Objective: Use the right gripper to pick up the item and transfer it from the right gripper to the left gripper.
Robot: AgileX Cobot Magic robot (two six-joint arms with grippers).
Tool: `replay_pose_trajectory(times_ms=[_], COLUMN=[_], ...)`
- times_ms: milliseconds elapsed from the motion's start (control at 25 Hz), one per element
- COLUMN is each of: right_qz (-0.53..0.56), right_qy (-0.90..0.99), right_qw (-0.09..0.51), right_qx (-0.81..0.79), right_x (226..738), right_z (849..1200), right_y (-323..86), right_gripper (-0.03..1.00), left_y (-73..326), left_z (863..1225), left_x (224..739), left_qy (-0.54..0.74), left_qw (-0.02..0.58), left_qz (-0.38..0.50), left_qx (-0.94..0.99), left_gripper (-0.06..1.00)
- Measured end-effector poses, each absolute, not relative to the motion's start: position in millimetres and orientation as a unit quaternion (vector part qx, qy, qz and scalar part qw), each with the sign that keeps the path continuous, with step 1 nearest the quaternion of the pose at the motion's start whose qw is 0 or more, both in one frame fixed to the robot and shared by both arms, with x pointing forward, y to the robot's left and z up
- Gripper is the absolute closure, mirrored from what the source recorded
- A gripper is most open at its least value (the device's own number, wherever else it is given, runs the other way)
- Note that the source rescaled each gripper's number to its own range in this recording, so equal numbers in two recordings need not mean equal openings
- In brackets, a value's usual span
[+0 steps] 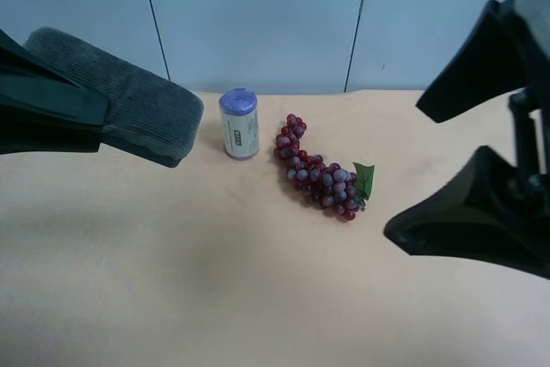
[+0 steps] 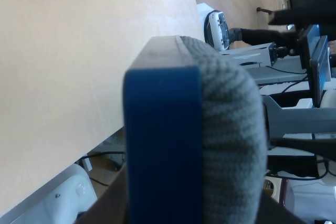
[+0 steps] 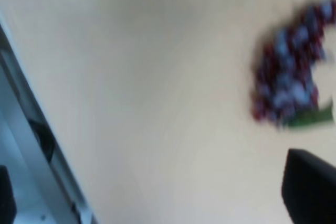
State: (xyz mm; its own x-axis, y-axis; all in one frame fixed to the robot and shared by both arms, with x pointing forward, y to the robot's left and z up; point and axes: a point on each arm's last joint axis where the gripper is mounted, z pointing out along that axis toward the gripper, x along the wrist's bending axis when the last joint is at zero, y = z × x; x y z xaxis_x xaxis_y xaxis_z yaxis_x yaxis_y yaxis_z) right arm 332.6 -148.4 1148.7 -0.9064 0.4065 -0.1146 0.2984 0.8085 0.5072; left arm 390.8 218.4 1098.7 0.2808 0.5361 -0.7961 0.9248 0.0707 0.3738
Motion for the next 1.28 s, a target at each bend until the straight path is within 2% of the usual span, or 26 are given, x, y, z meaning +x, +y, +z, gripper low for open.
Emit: replay_pose_trajectory(times_ms=[200,480,880,1280], right_qz=[0.269,0.263,0.342,0.395], right_qy=[0.930,0.927,0.894,0.869], right_qw=[0.114,0.108,0.120,0.133], right_qx=[0.225,0.245,0.263,0.266], right_x=[318,289,268,258], right_z=[1147,1099,1051,1050], right_y=[-176,-224,-258,-276], right_gripper=[-0.03,-0.03,-0.03,-0.03], left_y=[218,218,218,218], left_z=[1099,1099,1099,1099], left_x=[391,391,391,391], left_qy=[0.563,0.563,0.562,0.562], left_qw=[0.468,0.468,0.469,0.469], left_qz=[-0.208,-0.208,-0.209,-0.209], left_qx=[0.649,0.649,0.648,0.648], left_gripper=[0.94,0.94,0.94,0.94])
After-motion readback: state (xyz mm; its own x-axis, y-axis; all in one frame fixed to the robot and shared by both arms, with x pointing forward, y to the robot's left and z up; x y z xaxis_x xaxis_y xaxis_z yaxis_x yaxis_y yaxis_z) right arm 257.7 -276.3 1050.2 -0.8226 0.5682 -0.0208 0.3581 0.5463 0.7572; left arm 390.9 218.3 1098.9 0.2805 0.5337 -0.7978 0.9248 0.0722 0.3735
